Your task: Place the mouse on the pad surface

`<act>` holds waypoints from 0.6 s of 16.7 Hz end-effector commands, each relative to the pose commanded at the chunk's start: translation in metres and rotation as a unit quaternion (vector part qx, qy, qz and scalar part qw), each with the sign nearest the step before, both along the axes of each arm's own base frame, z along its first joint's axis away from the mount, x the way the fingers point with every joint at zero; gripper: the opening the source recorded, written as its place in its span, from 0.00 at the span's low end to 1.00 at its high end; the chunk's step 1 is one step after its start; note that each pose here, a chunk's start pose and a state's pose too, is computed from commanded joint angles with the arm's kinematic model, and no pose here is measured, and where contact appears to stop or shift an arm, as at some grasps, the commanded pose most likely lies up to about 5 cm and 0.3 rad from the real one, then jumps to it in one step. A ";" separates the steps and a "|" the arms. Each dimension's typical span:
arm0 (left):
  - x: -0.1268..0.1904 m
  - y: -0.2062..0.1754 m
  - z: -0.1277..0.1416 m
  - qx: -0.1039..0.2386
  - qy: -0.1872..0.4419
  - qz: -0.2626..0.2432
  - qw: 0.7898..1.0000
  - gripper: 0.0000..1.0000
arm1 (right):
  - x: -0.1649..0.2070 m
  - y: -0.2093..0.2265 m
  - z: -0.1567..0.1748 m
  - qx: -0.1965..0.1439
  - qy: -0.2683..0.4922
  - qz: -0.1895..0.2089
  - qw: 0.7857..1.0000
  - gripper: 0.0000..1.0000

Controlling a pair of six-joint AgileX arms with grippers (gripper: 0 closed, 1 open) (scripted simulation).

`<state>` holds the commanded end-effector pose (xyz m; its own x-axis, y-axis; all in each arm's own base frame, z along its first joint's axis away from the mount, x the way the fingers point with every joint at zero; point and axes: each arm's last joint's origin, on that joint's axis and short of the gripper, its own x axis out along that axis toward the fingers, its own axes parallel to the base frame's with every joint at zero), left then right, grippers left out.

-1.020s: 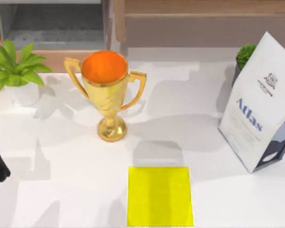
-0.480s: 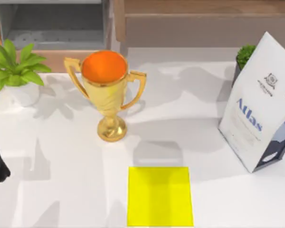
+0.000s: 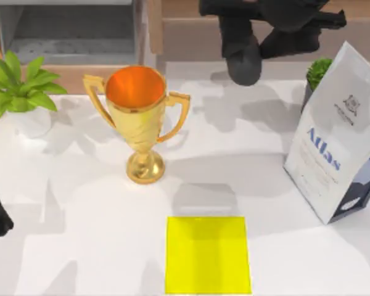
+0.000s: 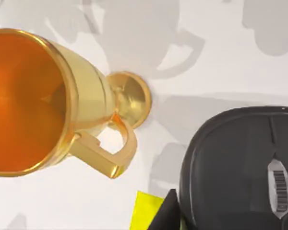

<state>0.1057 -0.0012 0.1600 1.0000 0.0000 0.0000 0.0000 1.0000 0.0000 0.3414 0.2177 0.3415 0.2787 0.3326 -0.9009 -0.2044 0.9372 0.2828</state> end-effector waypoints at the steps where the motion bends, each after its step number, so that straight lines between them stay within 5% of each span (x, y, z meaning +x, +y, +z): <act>1: 0.000 0.000 0.000 0.000 0.000 0.000 1.000 1.00 | -0.019 0.022 -0.010 0.003 0.029 -0.001 1.000 0.00; 5: 0.000 0.000 0.000 0.000 0.000 0.000 1.000 1.00 | -0.078 0.076 -0.074 -0.051 0.127 -0.032 0.990 0.00; 10: 0.000 0.000 0.000 0.000 0.000 0.000 1.000 1.00 | -0.103 0.086 -0.148 -0.143 0.150 -0.090 0.974 0.00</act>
<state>0.1057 -0.0012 0.1600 1.0000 0.0000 0.0000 0.0000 1.0000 0.0000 0.2385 0.3035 0.1936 0.0184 0.0267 -0.9995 0.0218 0.9994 0.0271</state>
